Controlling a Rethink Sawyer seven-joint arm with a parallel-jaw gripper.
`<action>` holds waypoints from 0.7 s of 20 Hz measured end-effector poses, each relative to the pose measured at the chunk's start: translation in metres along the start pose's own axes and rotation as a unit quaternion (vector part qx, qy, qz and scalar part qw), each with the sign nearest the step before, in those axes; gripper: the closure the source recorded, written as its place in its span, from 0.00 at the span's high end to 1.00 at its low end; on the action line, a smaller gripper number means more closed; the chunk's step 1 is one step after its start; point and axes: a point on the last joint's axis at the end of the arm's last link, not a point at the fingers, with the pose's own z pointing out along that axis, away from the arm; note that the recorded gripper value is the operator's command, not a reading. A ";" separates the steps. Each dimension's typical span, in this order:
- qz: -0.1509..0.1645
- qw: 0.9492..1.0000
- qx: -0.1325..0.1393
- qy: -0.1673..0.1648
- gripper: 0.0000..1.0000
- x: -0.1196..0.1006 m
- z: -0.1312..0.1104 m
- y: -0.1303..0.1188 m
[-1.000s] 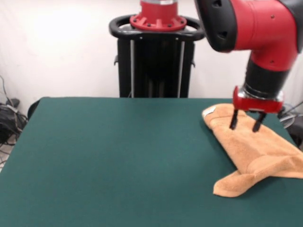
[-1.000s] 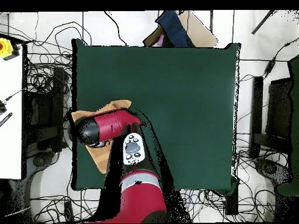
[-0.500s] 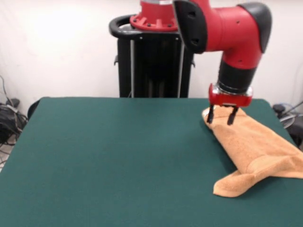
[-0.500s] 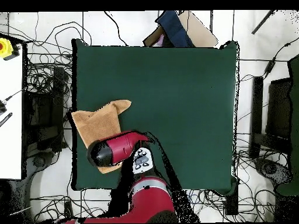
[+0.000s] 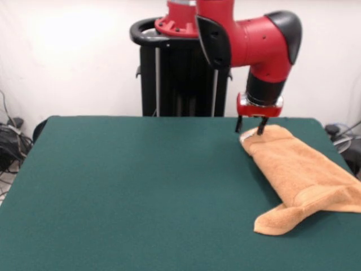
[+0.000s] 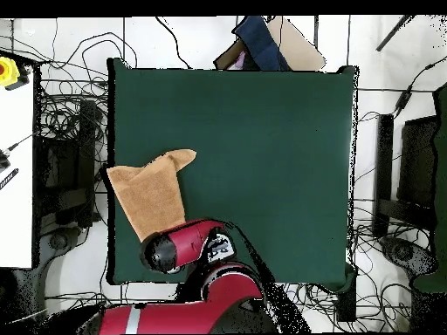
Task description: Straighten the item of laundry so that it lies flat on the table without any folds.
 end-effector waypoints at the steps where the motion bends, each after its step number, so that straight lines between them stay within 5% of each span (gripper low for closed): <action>1: -0.001 1.000 0.000 0.006 1.00 0.005 0.002 0.000; 8: -0.002 0.999 -0.011 0.042 1.00 0.033 0.040 0.006; 14: -0.001 0.999 -0.016 0.033 1.00 0.036 0.041 0.006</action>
